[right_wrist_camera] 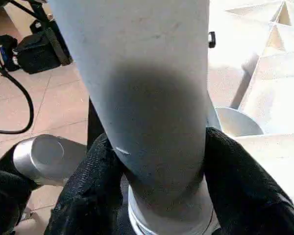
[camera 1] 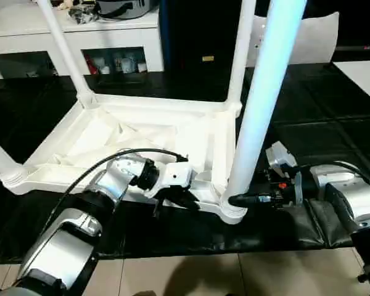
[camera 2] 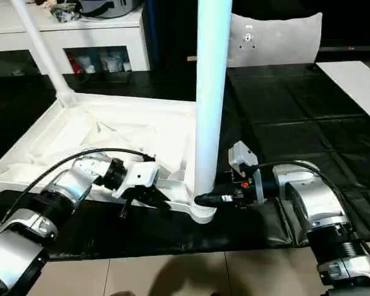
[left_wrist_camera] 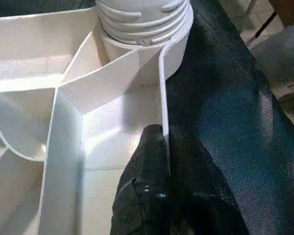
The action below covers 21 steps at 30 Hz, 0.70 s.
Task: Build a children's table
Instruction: Rotate leg to tighten
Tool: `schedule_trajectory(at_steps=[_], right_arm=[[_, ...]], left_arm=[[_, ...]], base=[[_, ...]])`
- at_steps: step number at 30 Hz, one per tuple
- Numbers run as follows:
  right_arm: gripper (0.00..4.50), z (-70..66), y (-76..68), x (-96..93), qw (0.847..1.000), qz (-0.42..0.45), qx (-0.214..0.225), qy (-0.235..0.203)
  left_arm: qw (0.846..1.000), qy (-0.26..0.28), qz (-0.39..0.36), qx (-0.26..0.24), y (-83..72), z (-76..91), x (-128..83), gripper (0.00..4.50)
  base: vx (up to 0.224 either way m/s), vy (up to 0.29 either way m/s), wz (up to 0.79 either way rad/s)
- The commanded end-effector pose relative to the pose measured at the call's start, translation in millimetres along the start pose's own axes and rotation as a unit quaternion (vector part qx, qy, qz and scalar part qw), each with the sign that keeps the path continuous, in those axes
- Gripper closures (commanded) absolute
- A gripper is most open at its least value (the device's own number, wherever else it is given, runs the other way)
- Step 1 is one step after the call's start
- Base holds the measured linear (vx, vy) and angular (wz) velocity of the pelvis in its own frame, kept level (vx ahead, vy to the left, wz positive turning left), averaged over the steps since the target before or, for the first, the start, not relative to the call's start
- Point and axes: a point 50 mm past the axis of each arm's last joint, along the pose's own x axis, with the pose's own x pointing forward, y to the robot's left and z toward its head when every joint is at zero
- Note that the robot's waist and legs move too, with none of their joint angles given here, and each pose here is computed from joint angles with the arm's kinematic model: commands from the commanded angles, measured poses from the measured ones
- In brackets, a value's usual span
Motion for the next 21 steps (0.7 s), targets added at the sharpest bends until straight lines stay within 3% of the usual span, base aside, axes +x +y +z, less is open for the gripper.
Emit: schedule_trajectory(at_steps=[1,7,11,14,17,18,21], right_arm=[[2.46,0.6,4.3,4.4,1.0,0.025,0.0,0.003],[2.51,5.3,8.6,16.6,0.997,0.013,0.05,-0.049],[2.51,8.1,-0.5,34.0,0.992,-0.072,0.079,-0.07],[2.51,9.8,-17.4,50.8,0.971,-0.183,0.131,-0.081],[2.51,9.5,-25.0,59.3,0.957,-0.236,0.152,-0.073],[2.51,10.1,-35.7,67.7,0.934,-0.304,0.17,-0.075],[2.51,9.9,-44.7,75.5,0.907,-0.366,0.191,-0.077]], left_arm=[[1.0,0.012,-0.009,0.021,2.9,5.3,0,4.5],[0.999,-0.009,0.041,-0.024,9.6,6.7,3,4.5],[0.993,-0.039,0.093,-0.063,18.9,15.8,9,4.5],[0.984,-0.056,0.141,-0.098,27.2,27.1,21,4.5],[0.978,-0.065,0.165,-0.113,30.4,33.4,29,4.5],[0.964,-0.079,0.212,-0.138,37.7,40.8,37,4.5],[0.946,-0.088,0.269,-0.158,46.3,48.3,43,4.5]], base=[[0.0,0.0,0.0],[0.0,0.0,0.0],[0.0,0.0,0.0],[0.0,0.0,0.0],[0.0,0.0,0.0],[0.0,0.0,0.0],[0.0,0.0,0.0]])
